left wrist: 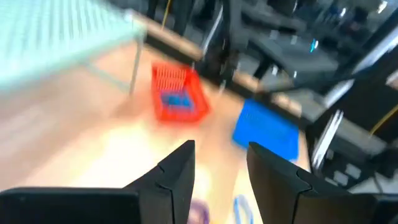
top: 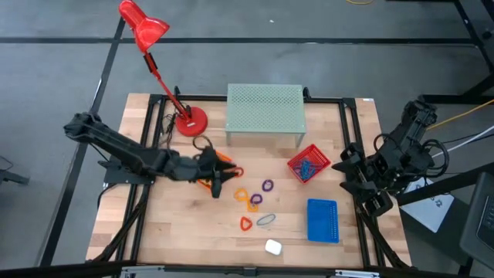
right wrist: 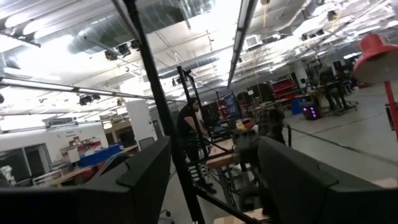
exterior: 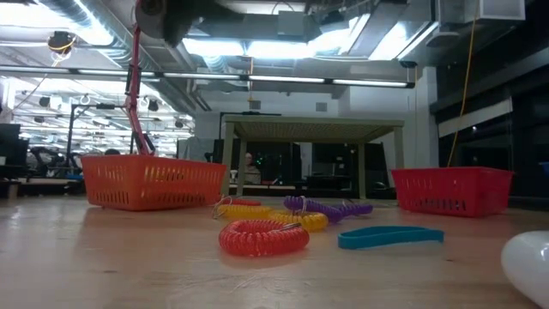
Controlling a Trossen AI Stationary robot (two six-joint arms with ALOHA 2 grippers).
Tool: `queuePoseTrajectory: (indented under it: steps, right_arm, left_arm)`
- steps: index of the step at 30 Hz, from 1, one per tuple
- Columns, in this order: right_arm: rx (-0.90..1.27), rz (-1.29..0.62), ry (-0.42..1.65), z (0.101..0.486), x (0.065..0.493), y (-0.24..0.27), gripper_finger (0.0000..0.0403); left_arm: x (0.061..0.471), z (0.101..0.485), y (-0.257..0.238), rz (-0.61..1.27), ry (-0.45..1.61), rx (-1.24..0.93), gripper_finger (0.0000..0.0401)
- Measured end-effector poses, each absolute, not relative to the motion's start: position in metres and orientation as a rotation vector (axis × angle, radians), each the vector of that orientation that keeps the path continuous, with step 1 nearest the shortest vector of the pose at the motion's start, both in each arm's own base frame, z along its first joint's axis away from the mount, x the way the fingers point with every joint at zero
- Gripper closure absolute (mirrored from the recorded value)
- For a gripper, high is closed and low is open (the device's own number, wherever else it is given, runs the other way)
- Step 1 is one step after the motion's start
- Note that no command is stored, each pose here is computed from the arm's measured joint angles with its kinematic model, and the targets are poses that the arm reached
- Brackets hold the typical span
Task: Pick & Place Office Desk Supplies
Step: Put the blue rubber band into the red bin
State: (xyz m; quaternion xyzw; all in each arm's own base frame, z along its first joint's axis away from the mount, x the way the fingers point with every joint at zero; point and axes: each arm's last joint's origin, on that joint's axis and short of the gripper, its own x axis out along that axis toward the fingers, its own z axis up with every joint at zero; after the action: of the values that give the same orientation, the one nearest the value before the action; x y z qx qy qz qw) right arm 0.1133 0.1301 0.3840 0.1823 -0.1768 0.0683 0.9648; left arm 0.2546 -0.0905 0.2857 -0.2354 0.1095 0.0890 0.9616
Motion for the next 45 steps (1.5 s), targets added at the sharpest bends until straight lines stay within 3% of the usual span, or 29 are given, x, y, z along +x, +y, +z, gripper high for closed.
queuePoseTrajectory:
  steps: [4,10,15,20,31,45]
  right_arm:
    - [0.408,0.099,-0.349,0.383,0.115,0.128,0.0160]
    - [0.418,0.035,-0.341,0.383,0.118,0.124,0.0160]
    - [0.438,0.022,-0.340,0.383,0.119,0.123,0.0160]
    - [0.454,0.024,-0.333,0.381,0.121,0.126,0.0159]
    - [0.506,-0.048,-0.270,0.366,0.135,0.142,0.0159]
    - [0.495,-0.061,-0.258,0.363,0.138,0.146,0.0160]
  left_arm:
    - [0.269,0.277,-0.103,0.090,0.275,-0.456,0.0260]
    - [0.333,0.273,-0.127,-0.174,0.502,-0.234,0.0260]
    - [0.378,0.229,-0.149,-0.228,0.745,-0.021,0.0260]
    - [0.408,0.208,-0.170,-0.301,0.760,-0.001,0.0260]
    - [0.421,0.171,-0.190,-0.327,0.863,0.042,0.0260]
    - [0.424,0.158,-0.184,-0.309,0.898,0.052,0.0260]
